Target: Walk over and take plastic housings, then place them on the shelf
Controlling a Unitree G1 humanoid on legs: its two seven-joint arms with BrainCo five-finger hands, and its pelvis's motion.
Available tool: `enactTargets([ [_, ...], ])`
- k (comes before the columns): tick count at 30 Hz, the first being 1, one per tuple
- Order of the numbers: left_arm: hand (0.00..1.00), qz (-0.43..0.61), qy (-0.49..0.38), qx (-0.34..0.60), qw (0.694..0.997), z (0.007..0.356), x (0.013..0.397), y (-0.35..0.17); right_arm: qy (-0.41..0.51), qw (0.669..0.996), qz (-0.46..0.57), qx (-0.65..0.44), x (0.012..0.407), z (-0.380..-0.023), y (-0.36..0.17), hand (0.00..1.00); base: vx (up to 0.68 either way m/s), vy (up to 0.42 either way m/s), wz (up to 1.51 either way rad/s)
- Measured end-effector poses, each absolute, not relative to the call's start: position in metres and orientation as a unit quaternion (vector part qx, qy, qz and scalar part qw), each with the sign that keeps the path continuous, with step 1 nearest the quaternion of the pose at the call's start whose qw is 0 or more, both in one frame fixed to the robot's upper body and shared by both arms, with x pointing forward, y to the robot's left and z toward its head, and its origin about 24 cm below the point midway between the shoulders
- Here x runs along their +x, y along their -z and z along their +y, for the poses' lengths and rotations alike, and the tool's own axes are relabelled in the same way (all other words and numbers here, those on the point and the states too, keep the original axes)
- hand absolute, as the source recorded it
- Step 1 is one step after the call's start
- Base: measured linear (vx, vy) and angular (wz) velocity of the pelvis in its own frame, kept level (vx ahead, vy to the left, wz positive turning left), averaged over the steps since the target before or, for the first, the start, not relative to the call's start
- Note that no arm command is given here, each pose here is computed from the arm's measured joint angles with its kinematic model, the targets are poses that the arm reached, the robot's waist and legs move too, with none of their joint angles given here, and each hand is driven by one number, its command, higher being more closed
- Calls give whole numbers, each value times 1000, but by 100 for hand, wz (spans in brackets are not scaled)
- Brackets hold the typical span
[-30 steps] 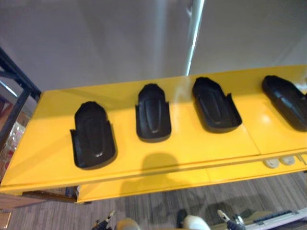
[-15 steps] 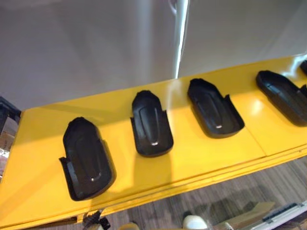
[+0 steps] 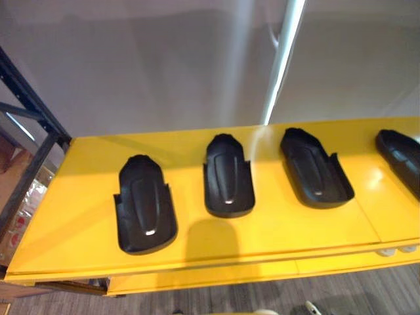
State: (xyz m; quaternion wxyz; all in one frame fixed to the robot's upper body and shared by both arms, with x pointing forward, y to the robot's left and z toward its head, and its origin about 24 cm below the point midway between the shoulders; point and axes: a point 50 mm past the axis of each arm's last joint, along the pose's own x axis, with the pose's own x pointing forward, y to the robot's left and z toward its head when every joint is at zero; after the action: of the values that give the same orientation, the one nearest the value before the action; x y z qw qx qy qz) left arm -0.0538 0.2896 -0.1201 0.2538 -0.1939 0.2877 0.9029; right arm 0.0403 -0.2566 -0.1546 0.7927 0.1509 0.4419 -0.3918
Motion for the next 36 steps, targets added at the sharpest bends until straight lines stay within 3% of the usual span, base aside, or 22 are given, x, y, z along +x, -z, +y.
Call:
enactTargets([
  [2,0,180,-919,-180,302,320,-33,98,376,790,457,157,41,-255,156,0,-14,-6,24],
  [3,0,102,-916,-166,352,339,-14,78,360,789,470,167,42,-251,158,0,-3,-9,29],
  [4,0,62,-910,-155,380,348,-3,65,350,788,477,172,43,-249,159,0,-13,-3,26],
  [6,0,-96,-857,-119,493,373,44,4,314,785,500,186,45,-241,162,0,13,0,20],
  [7,0,-131,-836,-110,521,375,57,-12,308,784,504,191,44,-239,163,0,32,-2,10],
  [9,0,-237,-711,-69,658,365,104,-68,297,778,515,203,40,-237,164,0,38,9,17],
  [10,0,-264,-651,-57,709,355,121,-85,293,777,517,207,38,-236,165,0,48,19,29],
  [12,0,-308,-517,-26,798,326,152,-115,288,777,518,211,37,-235,165,0,64,34,15],
  [14,0,-325,-434,-23,840,306,166,-126,282,780,516,215,37,-235,165,0,53,23,0],
  [18,0,-347,-330,-35,877,289,182,-139,287,782,506,223,36,-238,165,0,22,8,-16],
  [27,0,-429,-97,6,898,266,198,-197,316,783,492,212,19,-249,162,0,-65,27,-27],
  [36,0,-443,-108,28,890,278,194,-209,289,783,523,171,4,-242,164,0,-61,5,-1],
])
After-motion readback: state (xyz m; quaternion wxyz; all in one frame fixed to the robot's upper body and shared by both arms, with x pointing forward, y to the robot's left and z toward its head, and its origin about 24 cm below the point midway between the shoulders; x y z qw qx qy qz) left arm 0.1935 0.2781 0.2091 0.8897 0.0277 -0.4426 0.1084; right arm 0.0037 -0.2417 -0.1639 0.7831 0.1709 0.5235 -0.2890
